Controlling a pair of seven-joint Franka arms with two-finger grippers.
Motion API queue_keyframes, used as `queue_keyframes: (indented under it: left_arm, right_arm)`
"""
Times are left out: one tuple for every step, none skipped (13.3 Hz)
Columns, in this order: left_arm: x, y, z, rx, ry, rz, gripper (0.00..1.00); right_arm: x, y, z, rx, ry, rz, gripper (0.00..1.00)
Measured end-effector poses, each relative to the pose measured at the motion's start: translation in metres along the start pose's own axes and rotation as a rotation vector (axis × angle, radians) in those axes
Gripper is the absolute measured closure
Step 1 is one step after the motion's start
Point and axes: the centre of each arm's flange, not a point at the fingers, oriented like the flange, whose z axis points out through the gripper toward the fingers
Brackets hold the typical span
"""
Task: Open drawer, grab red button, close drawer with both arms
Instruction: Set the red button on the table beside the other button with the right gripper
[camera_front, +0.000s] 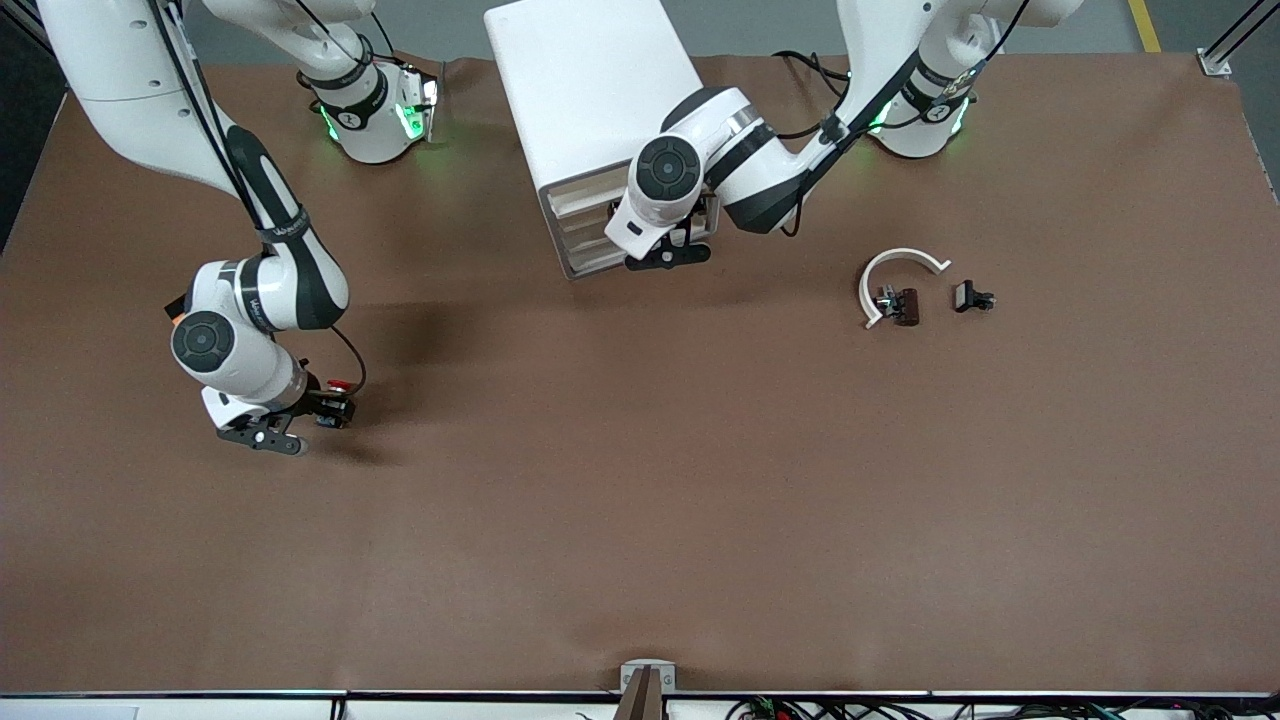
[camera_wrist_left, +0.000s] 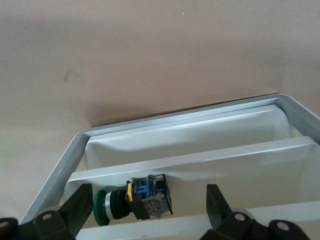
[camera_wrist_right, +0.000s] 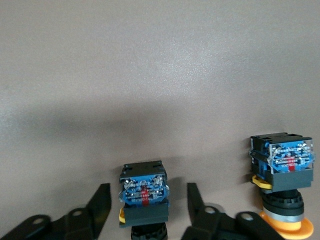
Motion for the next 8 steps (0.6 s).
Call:
queue_keyframes:
  left_arm:
    - [0.0, 0.0, 0.0, 0.0, 0.0, 0.001, 0.0]
    - [-0.001, 0.0, 0.0, 0.0, 0.0, 0.001, 0.0]
    - [-0.001, 0.001, 0.0, 0.001, 0.001, 0.002, 0.0]
    - [-0.001, 0.001, 0.0, 0.001, 0.002, 0.002, 0.0]
    - [-0.002, 0.001, 0.0, 0.003, 0.006, 0.007, 0.0]
    - [-0.003, 0.003, 0.0, 0.007, 0.016, 0.015, 0.0]
    - [-0.005, 0.004, -0.001, 0.011, 0.025, 0.02, 0.0]
    - [-0.005, 0.005, -0.001, 0.012, 0.028, 0.022, 0.0]
  right_arm:
    - [0.001, 0.0, -0.002, -0.002, -0.003, 0.0, 0.14]
    - [0.004, 0.0, -0.004, -0.007, -0.014, -0.002, 0.05]
    - [0.006, 0.0, -0.008, -0.014, -0.03, -0.003, 0.0]
    - [0.01, 0.0, -0.014, -0.021, -0.045, -0.003, 0.0]
    - [0.013, 0.0, -0.023, -0.028, -0.058, -0.002, 0.0]
    - [0.016, 0.0, -0.036, -0.034, -0.069, -0.004, 0.0]
    - [0.018, 0.001, -0.053, -0.04, -0.081, -0.013, 0.0]
    - [0.02, 0.002, -0.074, -0.046, -0.091, -0.03, 0.0]
